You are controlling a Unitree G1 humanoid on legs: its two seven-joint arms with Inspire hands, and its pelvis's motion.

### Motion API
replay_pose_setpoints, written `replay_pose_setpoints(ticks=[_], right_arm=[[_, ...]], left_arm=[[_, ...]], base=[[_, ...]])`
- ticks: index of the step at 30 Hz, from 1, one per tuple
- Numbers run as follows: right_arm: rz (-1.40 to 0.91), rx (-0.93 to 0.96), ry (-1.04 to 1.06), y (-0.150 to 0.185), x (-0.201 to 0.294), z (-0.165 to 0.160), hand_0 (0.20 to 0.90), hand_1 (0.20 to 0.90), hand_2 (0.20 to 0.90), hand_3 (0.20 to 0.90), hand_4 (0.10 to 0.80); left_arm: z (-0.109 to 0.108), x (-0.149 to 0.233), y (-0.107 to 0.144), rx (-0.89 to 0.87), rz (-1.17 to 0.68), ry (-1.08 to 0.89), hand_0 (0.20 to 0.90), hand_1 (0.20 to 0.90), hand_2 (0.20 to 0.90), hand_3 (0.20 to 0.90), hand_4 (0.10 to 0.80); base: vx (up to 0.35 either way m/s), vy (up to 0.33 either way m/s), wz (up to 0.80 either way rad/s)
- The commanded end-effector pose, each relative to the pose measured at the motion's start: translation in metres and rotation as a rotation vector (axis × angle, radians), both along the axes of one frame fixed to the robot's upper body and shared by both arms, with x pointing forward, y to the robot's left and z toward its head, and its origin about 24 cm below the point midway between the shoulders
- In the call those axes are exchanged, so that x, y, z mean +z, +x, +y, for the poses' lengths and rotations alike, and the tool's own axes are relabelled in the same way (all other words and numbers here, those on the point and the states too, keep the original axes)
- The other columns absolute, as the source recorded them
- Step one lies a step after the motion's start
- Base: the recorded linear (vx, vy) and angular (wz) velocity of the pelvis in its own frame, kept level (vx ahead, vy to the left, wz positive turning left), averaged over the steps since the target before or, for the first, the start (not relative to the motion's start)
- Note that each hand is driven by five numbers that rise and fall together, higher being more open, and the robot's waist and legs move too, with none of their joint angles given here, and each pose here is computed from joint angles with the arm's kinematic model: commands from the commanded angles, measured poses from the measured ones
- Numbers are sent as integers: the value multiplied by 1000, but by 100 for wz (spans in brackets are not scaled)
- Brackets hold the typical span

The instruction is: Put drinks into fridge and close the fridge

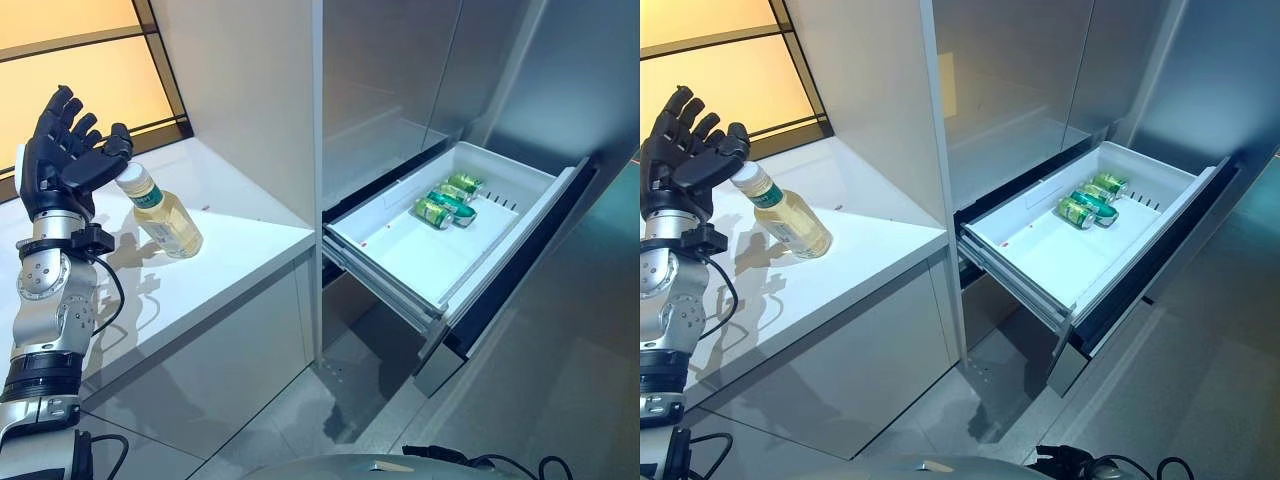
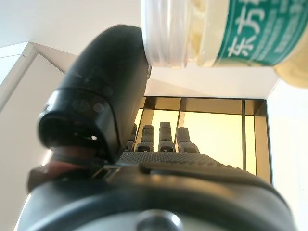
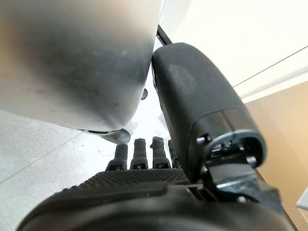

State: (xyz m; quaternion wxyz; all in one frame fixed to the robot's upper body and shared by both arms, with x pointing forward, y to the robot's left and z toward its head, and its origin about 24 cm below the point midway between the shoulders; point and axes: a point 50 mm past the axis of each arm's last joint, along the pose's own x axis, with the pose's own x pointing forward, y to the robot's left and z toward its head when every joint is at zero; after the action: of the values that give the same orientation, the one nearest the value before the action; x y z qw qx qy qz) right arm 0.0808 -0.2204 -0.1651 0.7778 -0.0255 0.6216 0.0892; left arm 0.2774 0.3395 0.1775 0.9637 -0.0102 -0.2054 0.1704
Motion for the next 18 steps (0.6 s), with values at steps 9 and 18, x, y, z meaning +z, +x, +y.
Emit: replay_pose_setpoints(ticks=[9, 18], right_arm=[[39, 62, -23, -6, 2, -14, 900, 900, 900, 900, 800], [41, 65, -16, -7, 1, -10, 900, 900, 900, 900, 800]], left_arm=[[-22, 27, -5, -67, -172, 121, 900, 900, 900, 900, 800], [-22, 40, -2, -25, -192, 170, 900, 900, 900, 900, 800]], base=[[3, 1, 2], [0, 0, 0]])
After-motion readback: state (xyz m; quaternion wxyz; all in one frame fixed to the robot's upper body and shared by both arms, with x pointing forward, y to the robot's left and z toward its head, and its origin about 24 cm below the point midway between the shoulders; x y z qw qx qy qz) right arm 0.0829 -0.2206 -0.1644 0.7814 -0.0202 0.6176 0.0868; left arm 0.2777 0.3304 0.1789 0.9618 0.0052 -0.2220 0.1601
